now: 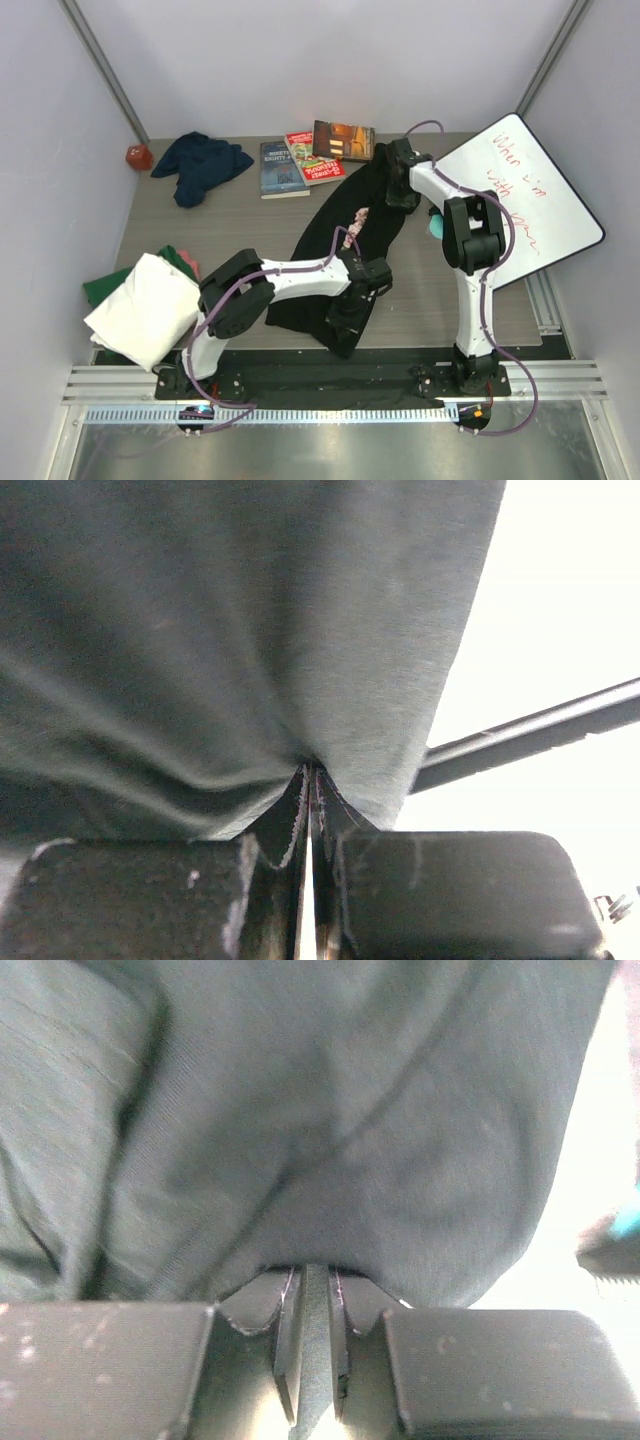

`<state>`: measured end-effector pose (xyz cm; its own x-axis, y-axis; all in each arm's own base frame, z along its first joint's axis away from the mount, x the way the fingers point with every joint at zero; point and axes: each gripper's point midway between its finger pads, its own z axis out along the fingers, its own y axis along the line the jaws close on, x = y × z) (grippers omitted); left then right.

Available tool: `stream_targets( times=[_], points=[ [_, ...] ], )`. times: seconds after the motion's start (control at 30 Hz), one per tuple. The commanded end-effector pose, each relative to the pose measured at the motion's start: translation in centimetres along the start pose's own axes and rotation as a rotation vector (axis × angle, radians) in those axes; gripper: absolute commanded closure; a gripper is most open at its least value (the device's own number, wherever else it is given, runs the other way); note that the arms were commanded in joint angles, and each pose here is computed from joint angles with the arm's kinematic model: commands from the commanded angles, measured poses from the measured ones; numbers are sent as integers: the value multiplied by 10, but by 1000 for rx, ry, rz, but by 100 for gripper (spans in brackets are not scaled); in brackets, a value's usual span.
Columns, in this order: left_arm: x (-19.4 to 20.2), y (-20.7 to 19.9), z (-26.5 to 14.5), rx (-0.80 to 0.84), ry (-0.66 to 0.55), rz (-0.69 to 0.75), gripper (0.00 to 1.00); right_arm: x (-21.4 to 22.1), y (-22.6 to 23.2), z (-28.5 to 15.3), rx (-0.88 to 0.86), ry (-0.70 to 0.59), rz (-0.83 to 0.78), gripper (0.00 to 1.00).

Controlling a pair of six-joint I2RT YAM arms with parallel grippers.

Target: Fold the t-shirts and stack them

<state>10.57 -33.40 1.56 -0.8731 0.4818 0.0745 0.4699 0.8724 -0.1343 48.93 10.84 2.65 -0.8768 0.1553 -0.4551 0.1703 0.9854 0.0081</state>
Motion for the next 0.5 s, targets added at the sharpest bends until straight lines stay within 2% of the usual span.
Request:
stream_targets(
  times=[0.0, 0.2, 0.33, 0.4, 0.47],
  points=[
    [3, -37, 1, 62, -29, 32, 100, -6, -21, -50, 16, -41, -8, 79],
    [3, -40, -13, 87, -70, 31, 100, -38, -25, -101, 2, -172, 9, 75],
    [-6, -31, -30, 20, -127, 46, 100, -55, -20, -101, -6, -193, 17, 75],
    [-19, -22, -56, -17, -208, 51, 99, -67, -16, -100, -11, -213, 25, 80],
    [-35, -8, -78, -27, -279, 20, 99, -73, -16, -86, 14, -212, 32, 93]
  ],
)
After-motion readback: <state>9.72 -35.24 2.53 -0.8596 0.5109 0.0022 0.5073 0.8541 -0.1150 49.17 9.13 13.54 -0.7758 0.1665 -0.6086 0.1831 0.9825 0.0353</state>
